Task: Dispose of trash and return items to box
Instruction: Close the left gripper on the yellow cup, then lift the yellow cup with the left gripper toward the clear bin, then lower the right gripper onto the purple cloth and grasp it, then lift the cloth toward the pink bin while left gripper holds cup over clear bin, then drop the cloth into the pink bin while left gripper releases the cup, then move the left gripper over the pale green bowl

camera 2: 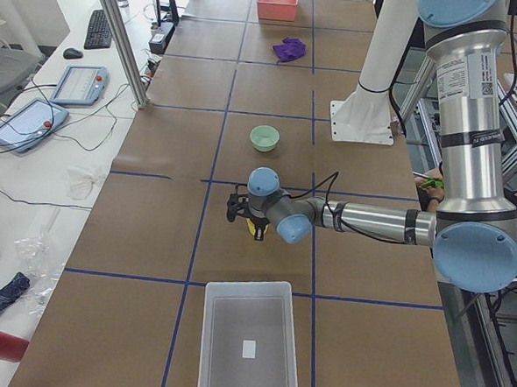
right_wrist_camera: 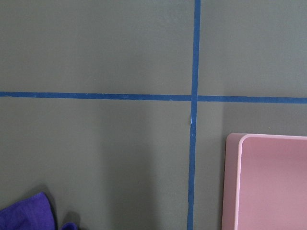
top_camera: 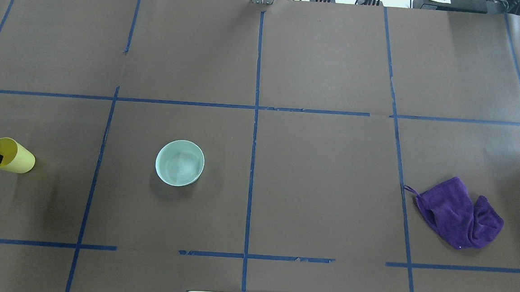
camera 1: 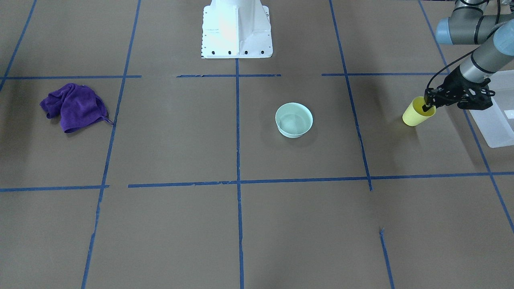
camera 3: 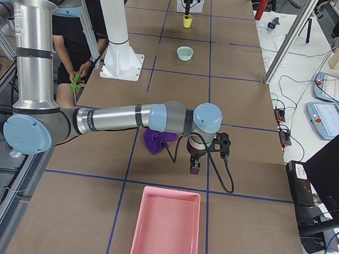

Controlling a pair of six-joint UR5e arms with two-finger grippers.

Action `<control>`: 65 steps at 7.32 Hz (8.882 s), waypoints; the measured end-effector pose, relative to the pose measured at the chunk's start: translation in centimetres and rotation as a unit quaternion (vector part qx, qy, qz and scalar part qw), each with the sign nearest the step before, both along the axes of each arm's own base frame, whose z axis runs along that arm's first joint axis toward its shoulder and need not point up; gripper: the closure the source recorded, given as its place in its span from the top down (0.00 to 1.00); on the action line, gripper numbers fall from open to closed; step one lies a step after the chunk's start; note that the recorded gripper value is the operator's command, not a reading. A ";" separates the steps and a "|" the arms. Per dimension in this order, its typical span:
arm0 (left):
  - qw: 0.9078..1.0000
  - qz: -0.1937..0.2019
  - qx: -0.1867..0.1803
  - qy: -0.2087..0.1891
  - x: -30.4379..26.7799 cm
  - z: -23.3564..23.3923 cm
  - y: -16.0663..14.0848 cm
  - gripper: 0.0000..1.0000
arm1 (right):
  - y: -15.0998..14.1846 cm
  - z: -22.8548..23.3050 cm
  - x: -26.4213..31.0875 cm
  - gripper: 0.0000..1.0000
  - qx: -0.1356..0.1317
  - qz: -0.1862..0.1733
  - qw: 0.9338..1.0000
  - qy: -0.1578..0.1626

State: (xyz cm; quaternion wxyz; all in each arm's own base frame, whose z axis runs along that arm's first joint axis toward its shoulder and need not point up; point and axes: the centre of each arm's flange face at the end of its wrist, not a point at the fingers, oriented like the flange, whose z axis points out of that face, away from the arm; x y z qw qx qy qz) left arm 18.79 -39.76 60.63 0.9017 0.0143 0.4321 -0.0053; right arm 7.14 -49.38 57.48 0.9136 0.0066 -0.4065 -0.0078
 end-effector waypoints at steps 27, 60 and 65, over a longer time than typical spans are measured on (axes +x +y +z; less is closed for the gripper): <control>0.980 0.008 0.124 -0.153 -28.7 1.3 -4.6 0.00 | 16.0 -2.7 -26.3 0.00 0.063 -0.052 0.995 -0.050; 0.994 -0.031 0.036 0.096 9.4 -29.5 -4.6 1.00 | 8.3 12.9 7.7 1.00 0.096 0.027 0.993 0.067; 0.995 -0.069 -0.019 0.065 22.3 -30.1 -0.2 0.99 | 3.5 1.4 0.0 1.00 0.037 0.008 0.999 0.032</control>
